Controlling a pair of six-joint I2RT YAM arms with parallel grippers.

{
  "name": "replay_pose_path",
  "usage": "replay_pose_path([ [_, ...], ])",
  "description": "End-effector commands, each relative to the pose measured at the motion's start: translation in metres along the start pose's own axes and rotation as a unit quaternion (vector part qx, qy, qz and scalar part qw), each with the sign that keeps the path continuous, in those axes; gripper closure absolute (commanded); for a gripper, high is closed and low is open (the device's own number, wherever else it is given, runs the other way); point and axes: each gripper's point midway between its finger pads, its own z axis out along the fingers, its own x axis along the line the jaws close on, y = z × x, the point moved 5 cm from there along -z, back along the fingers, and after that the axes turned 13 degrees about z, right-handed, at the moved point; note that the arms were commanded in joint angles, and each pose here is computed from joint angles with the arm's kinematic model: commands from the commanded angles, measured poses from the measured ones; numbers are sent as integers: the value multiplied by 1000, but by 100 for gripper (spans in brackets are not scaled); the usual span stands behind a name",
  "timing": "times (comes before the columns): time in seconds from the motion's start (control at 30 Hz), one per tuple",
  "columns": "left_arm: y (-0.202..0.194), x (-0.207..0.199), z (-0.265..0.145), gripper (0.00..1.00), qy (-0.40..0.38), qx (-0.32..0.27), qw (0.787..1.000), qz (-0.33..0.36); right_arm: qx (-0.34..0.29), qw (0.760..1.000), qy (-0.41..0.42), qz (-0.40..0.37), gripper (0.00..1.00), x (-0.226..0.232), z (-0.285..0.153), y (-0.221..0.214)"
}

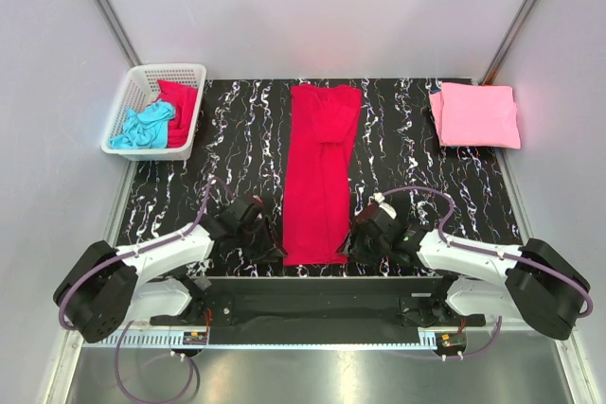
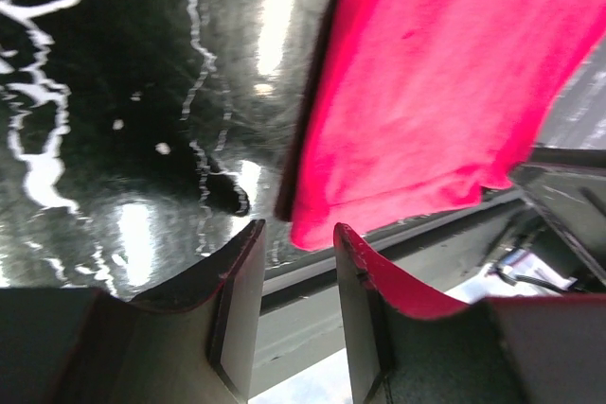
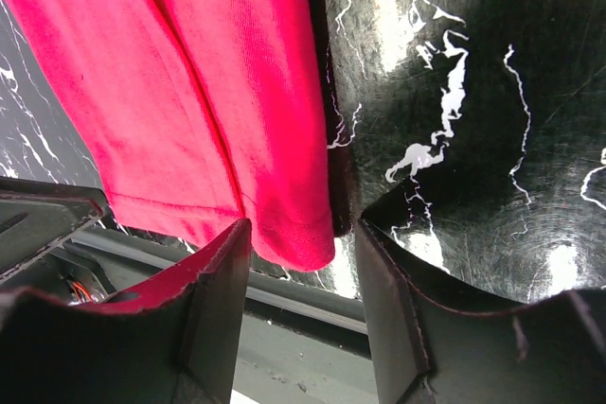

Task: Fold and stack the t-shirts
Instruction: Fold the tshirt

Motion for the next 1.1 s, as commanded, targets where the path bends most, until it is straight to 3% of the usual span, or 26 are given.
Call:
replay_pose_path([
  [0.0, 4, -16, -3, 60, -60, -20, 998, -11, -16, 998, -58, -5, 45, -29, 4, 0],
  [0.37, 2, -21, 6, 60, -87, -4, 996, -20, 0, 998, -62, -3, 51, -33, 12, -5],
  [0.77, 2, -7, 2, 66, -28, -13, 999, -25, -1, 998, -68, 3, 59, -35, 12, -5],
  [1.07, 4, -6, 17, 77, -32, -3, 999, -17, 6, 997, -73, -2, 77, -35, 13, -7],
])
